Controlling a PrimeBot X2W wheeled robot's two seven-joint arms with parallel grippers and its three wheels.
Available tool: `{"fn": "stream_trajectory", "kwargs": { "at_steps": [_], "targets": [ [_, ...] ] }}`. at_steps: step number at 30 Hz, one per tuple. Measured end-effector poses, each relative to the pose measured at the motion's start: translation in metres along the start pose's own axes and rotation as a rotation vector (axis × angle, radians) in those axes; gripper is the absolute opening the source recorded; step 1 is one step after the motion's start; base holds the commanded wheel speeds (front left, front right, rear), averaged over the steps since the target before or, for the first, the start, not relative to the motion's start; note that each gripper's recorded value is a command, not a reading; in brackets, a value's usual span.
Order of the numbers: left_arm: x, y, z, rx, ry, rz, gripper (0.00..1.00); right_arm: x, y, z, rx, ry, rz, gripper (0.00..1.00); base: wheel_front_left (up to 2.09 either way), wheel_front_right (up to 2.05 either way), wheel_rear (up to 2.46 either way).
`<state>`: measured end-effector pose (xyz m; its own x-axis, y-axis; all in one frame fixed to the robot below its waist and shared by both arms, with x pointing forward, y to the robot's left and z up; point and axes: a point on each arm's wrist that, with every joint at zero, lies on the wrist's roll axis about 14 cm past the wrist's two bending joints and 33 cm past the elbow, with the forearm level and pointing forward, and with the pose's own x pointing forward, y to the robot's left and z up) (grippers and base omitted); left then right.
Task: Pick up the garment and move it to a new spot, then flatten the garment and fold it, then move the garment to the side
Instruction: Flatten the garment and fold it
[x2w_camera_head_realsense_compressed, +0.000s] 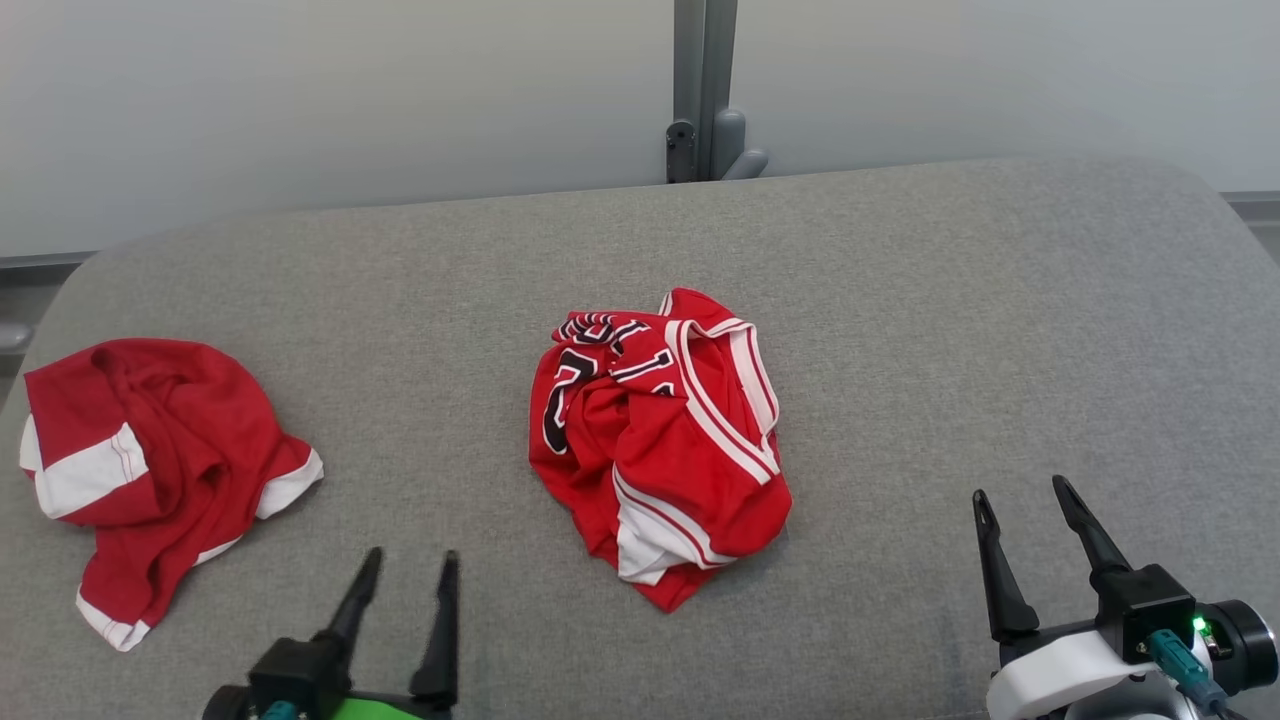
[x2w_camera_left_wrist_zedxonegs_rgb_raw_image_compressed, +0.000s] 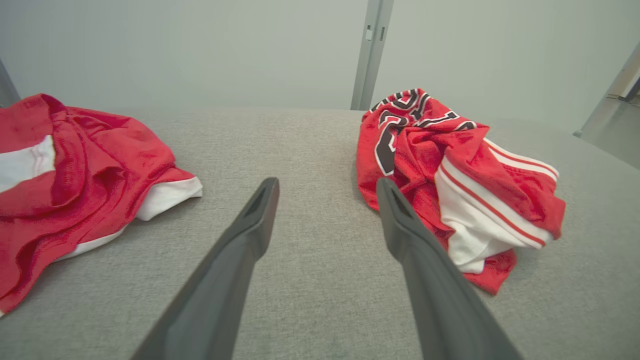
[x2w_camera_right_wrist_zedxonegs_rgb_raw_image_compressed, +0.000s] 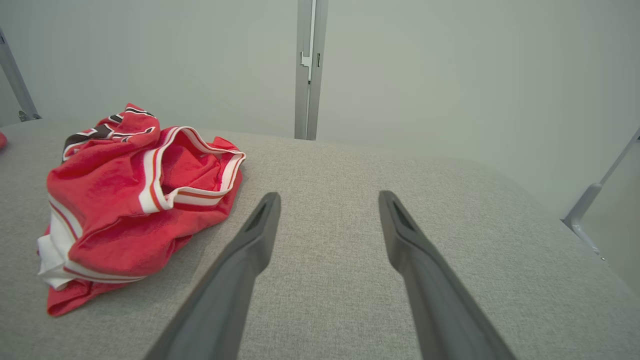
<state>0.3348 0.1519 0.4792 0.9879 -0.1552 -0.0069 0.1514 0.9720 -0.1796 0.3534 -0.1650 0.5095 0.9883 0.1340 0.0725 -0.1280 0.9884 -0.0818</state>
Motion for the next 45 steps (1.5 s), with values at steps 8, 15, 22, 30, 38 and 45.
{"fn": "stream_trajectory", "kwargs": {
  "at_steps": [8, 15, 22, 30, 38, 45],
  "targets": [
    [0.012, -0.073, -0.045, -0.040, 0.159, -0.245, 1.00, -0.005, -0.003, -0.002, -0.003, 0.009, -0.009, 1.00, 0.00, 0.00, 0.00],
    [0.018, -0.098, -0.087, -0.091, 0.342, -0.324, 1.00, -0.014, -0.022, -0.006, -0.022, 0.025, -0.058, 1.00, 0.00, 0.00, 0.00],
    [0.031, -0.104, -0.105, -0.151, 0.428, -0.320, 1.00, -0.016, -0.032, -0.010, -0.028, 0.041, -0.088, 1.00, 0.00, 0.00, 0.00],
    [0.039, -0.125, -0.115, -0.219, 0.484, -0.366, 1.00, -0.020, -0.044, -0.013, -0.031, 0.054, -0.130, 1.00, 0.00, 0.00, 0.00],
    [0.045, -0.128, -0.115, -0.212, 0.486, -0.391, 0.00, -0.021, -0.049, -0.014, -0.029, 0.058, -0.150, 1.00, 0.00, 0.00, 0.00],
    [0.045, -0.129, -0.106, -0.207, 0.461, -0.417, 0.00, -0.019, -0.046, -0.014, -0.021, 0.054, -0.146, 1.00, 0.00, 0.00, 0.00]
  ]
}}
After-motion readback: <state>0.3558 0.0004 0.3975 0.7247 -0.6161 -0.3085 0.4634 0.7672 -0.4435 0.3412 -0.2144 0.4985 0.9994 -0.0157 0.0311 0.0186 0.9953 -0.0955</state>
